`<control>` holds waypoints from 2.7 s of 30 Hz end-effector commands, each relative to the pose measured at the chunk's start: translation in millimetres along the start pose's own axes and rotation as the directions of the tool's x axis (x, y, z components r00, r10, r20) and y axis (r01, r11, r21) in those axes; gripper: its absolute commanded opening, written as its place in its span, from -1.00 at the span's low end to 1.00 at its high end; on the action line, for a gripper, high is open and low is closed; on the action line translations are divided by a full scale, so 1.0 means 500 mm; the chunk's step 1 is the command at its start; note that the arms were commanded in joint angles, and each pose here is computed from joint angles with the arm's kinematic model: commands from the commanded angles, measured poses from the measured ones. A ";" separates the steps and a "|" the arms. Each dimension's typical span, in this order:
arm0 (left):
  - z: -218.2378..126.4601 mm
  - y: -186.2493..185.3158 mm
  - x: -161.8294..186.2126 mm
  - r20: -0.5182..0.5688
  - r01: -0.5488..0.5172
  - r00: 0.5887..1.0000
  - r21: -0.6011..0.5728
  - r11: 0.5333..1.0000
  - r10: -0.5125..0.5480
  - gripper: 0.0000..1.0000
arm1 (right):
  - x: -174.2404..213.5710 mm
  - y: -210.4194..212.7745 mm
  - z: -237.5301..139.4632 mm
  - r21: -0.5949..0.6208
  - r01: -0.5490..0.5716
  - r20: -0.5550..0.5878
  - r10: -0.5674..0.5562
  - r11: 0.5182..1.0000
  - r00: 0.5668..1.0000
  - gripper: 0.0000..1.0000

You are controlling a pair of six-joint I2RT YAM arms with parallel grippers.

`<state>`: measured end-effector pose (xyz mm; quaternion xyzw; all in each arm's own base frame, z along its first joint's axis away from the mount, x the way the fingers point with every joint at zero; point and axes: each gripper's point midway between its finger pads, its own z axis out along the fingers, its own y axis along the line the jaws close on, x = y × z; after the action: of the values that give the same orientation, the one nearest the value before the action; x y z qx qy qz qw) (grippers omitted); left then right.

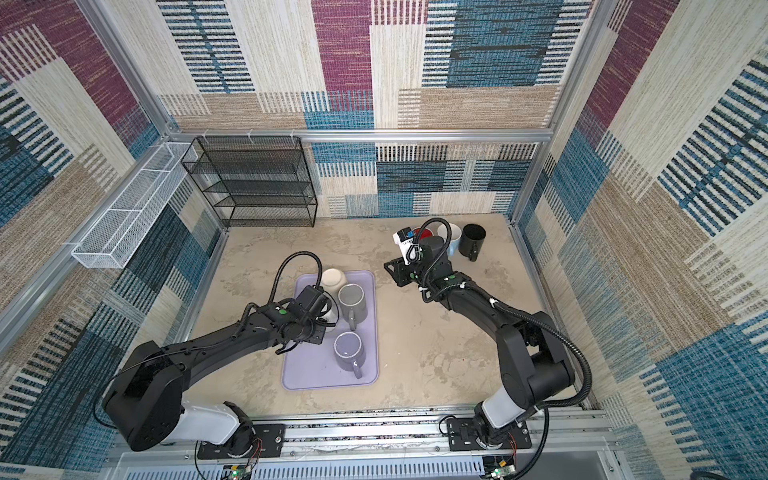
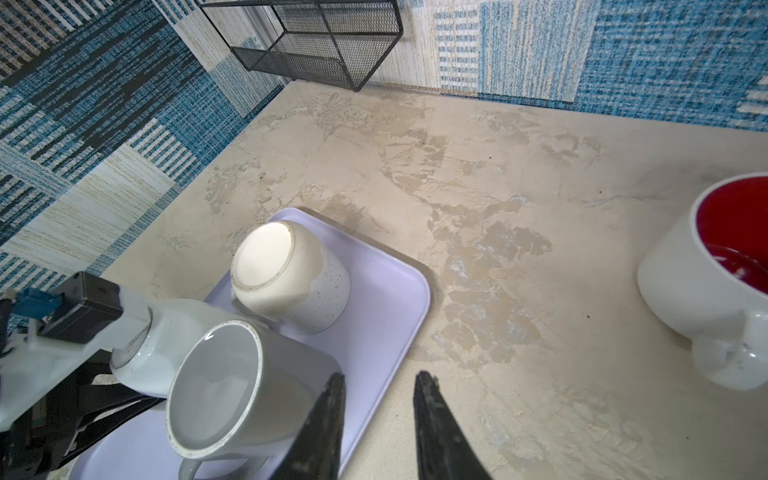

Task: Turn the mug right side up
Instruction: 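Close the left gripper on the octagonal white mug while the right gripper shifts, then lift the octagonal mug off the tray with the left gripper, tilting it sideways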

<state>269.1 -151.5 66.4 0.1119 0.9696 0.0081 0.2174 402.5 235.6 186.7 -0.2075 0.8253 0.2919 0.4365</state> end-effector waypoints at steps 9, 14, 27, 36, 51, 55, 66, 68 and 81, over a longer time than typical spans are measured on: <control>-0.039 0.012 -0.005 0.088 0.059 0.994 0.094 0.994 -0.067 -1.00 | -0.005 0.007 0.006 -0.007 -0.006 0.022 0.006 1.000 1.000 -0.37; -0.069 0.007 -0.026 0.168 0.074 0.980 0.163 0.984 -0.102 -1.00 | -0.003 0.011 0.007 -0.012 -0.010 0.023 0.010 1.000 1.000 -0.37; -0.144 -0.003 -0.077 0.308 0.071 0.935 0.319 0.945 -0.174 -1.00 | -0.003 0.016 0.001 -0.012 -0.003 0.024 0.003 1.000 1.000 -0.36; -0.201 -0.007 -0.109 0.409 0.040 0.886 0.396 0.917 -0.216 -1.00 | -0.015 0.037 -0.005 -0.062 -0.002 0.040 0.005 0.998 0.999 -0.36; -0.282 -0.005 -0.171 0.489 0.003 0.827 0.488 0.873 -0.276 -1.00 | -0.011 0.097 -0.008 -0.240 -0.044 0.064 0.061 0.970 0.996 -0.36; -0.306 -0.017 -0.188 0.519 -0.042 0.806 0.528 0.848 -0.283 -1.00 | -0.009 0.112 -0.009 -0.280 -0.056 0.067 0.078 0.958 0.995 -0.36; -0.360 -0.020 -0.225 0.586 -0.097 0.738 0.585 0.805 -0.336 -1.00 | -0.017 0.167 -0.036 -0.406 -0.037 0.113 0.091 0.913 0.989 -0.34; -0.372 -0.021 -0.233 0.601 -0.114 0.724 0.589 0.800 -0.340 -1.00 | -0.018 0.181 -0.042 -0.431 -0.030 0.125 0.093 0.902 0.988 -0.34; -0.443 -0.031 -0.266 0.658 -0.197 0.622 0.657 0.728 -0.424 -1.00 | -0.043 0.268 -0.074 -0.572 0.023 0.183 0.100 0.820 0.978 -0.27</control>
<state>287.2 -184.4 277.8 0.0981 0.7765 -0.3735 0.4978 318.6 307.3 239.5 -0.2653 0.6889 0.5288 0.4189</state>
